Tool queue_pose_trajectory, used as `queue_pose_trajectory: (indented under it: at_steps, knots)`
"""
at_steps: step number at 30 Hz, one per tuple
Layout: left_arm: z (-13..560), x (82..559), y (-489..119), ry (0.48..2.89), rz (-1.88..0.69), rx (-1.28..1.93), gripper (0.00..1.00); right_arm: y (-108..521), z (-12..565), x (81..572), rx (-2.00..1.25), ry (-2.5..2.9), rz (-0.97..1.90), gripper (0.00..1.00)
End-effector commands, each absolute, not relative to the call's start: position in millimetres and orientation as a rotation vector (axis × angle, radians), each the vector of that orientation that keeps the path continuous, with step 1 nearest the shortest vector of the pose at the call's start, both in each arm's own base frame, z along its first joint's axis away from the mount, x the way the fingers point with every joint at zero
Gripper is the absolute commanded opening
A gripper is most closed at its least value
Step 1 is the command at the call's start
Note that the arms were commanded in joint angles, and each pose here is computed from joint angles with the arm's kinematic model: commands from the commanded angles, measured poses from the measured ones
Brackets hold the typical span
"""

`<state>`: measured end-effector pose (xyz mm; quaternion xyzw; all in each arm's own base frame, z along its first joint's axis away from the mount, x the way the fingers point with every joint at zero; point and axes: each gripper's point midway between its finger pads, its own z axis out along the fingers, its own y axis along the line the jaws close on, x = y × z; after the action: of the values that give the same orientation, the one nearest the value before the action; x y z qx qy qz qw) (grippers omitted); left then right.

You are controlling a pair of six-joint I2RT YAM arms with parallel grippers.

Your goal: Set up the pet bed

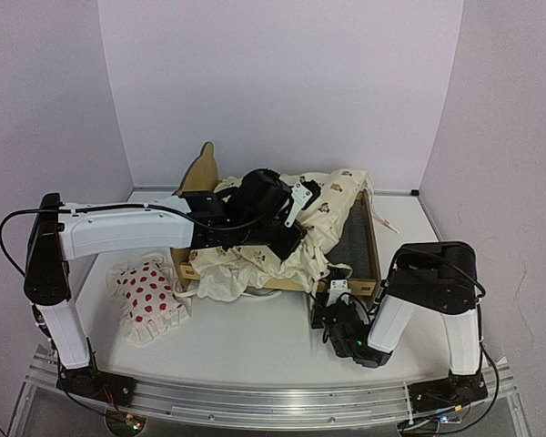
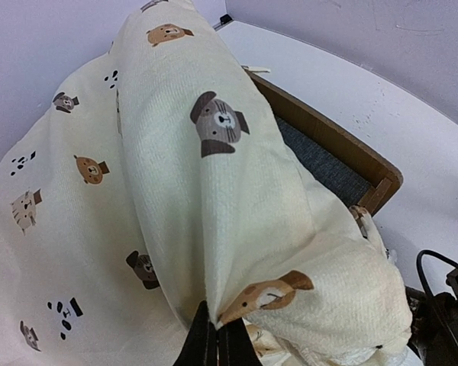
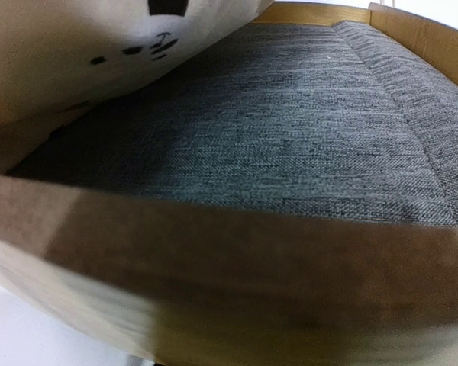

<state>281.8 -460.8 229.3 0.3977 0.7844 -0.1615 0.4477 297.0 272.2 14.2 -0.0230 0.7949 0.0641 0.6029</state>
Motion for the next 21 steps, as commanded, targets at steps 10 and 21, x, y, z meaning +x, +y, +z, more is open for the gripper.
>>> queue_pose_trajectory:
  at_steps: [10, 21]
  knots:
    - [238.0, 291.4, -458.4, 1.937, -0.37, 0.949, 0.0, 265.6, 24.7, 281.6, -0.115, 1.86, 0.257, 0.0]
    - [232.6, 290.0, -463.7, 1.932, -0.402, 0.954, 0.0, 263.7, 34.1, 241.5, -0.356, 1.906, 0.431, 0.0]
